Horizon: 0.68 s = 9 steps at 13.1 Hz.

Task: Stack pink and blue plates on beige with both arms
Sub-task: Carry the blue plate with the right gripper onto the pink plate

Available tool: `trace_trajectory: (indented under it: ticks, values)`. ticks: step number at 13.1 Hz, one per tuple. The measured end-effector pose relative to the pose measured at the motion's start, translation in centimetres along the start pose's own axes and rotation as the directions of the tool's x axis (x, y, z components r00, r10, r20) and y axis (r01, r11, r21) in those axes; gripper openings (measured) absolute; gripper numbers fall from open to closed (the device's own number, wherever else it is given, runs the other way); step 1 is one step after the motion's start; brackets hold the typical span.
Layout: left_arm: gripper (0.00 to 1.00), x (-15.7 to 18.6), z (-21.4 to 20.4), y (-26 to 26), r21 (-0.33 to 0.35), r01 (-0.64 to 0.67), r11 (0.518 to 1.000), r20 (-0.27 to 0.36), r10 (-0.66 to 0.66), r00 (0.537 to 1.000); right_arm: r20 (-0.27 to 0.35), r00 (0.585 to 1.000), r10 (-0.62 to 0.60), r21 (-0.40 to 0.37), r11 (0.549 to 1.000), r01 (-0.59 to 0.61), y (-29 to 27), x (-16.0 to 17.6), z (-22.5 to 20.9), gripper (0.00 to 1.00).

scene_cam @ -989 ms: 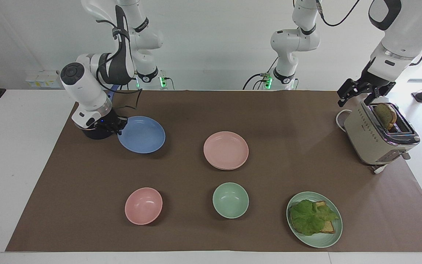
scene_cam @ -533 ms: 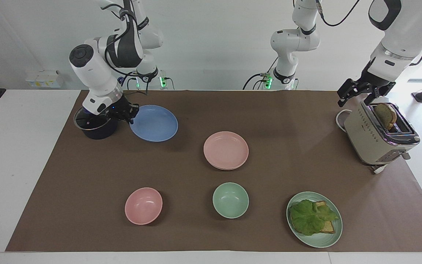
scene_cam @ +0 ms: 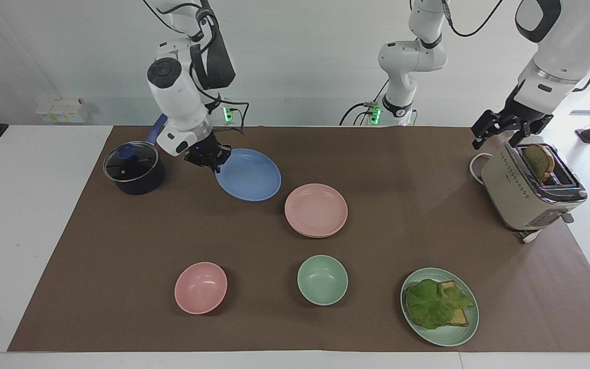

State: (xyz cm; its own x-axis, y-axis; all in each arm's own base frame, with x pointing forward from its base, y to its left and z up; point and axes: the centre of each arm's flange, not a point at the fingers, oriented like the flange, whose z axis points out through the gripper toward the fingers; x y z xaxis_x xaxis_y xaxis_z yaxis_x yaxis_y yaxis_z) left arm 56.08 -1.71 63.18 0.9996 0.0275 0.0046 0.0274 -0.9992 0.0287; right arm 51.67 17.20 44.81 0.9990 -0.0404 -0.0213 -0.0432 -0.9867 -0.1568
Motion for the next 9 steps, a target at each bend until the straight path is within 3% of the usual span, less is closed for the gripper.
trace_trajectory:
  ticks: [6, 9]
  values:
    - [1.0, 0.0, 0.0, 0.0, 0.0, 0.0, 1.0, 0.0, 0.0, 1.0, -0.047, 0.992, 0.118, 0.066, 0.991, -0.115, -9.0, 1.4, 3.4, 0.05]
    - [1.0, 0.0, 0.0, 0.0, 0.0, 0.0, 1.0, 0.0, 0.0, 1.0, -0.032, 0.993, 0.114, 0.056, 0.992, -0.112, -11.1, 1.3, 6.4, 0.05]
